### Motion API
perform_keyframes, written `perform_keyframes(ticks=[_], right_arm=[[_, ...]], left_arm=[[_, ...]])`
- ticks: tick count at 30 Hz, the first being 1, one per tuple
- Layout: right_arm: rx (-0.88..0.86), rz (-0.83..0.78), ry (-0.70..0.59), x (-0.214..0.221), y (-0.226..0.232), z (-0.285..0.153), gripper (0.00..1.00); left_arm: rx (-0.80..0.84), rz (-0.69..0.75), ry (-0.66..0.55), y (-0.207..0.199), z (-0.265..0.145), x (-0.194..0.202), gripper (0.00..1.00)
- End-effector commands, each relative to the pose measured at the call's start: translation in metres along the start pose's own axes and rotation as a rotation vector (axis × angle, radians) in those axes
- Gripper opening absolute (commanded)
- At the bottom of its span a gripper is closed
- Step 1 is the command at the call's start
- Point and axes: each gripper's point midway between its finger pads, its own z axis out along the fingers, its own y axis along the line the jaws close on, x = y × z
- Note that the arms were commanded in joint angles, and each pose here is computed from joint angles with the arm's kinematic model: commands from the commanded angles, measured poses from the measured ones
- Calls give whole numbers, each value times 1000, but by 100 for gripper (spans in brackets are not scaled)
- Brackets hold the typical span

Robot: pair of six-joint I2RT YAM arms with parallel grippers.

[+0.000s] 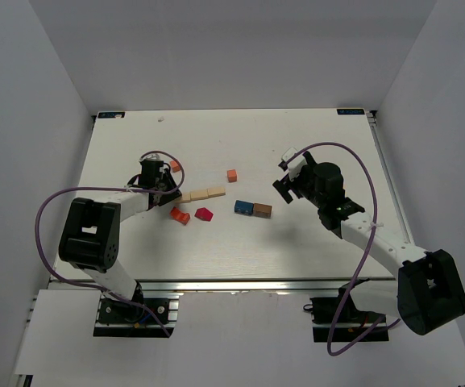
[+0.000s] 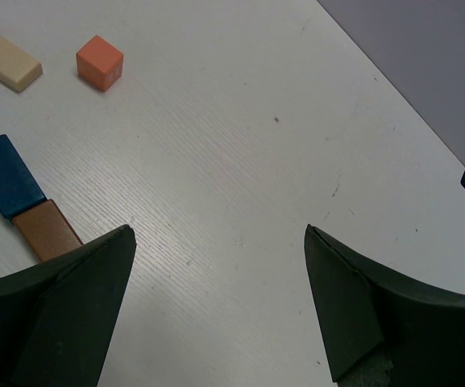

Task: Build the wood block tower

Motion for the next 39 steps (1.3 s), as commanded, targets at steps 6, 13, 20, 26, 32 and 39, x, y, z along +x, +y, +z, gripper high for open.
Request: perform_keyframes(ticks=[6,13,20,26,32,39], right_arm=[[16,2,-15,-7,-6,0,89],[-1,2,-22,-9,-4,1,89],[-82,-17,-69,-19,10,-5,89],[-294,-124,-153,-36,47,-19,89],[-469,-192,-71,-24,81,-23,89],[-569,-248,48,-11,110,-3,88]], left_arm=[[4,1,-52,-8,-16,-17,57],[20,2,-118,-20,-33,-42,60],[61,9,-231,-38,-73,-79,73],[87,-11,-323,-37,-115,-89,98],[54,-59,-393,-12,-133,-75,98],[46,-69,-381,-1,-129,-58,98]])
